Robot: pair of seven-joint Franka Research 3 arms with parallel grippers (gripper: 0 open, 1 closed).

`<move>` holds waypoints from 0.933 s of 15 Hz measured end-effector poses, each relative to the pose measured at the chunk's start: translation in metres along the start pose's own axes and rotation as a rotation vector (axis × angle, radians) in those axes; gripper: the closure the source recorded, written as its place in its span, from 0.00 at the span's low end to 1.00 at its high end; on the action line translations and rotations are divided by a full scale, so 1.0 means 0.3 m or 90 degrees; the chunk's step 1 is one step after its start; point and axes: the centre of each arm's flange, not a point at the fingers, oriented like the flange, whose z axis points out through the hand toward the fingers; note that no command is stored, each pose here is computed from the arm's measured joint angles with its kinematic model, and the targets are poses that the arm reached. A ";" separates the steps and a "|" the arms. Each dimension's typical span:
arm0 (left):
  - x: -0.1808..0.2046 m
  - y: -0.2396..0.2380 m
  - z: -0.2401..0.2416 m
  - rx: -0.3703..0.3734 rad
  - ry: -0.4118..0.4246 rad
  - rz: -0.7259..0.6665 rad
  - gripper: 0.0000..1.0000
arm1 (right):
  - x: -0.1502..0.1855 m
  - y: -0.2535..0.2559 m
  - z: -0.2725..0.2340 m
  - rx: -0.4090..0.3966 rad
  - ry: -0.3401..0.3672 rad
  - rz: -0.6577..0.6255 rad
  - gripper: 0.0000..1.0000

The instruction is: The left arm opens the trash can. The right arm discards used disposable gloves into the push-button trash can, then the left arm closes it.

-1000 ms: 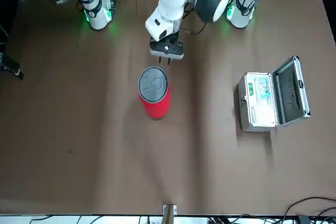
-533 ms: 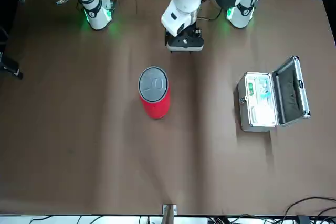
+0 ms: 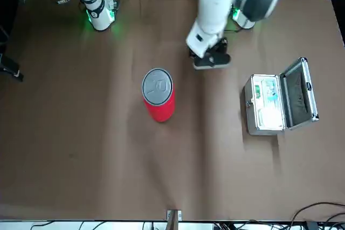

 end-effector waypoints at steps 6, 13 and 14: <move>0.191 -0.526 -0.087 0.015 -0.040 0.037 0.01 | -0.026 -0.028 -0.025 0.005 -0.009 -0.006 0.01; 0.271 -0.843 -0.102 0.006 -0.064 -0.005 0.01 | -0.047 -0.082 -0.057 0.009 -0.009 0.054 0.01; 0.275 -0.879 -0.115 0.005 -0.062 -0.016 0.01 | -0.049 -0.081 -0.056 0.010 -0.012 0.055 0.01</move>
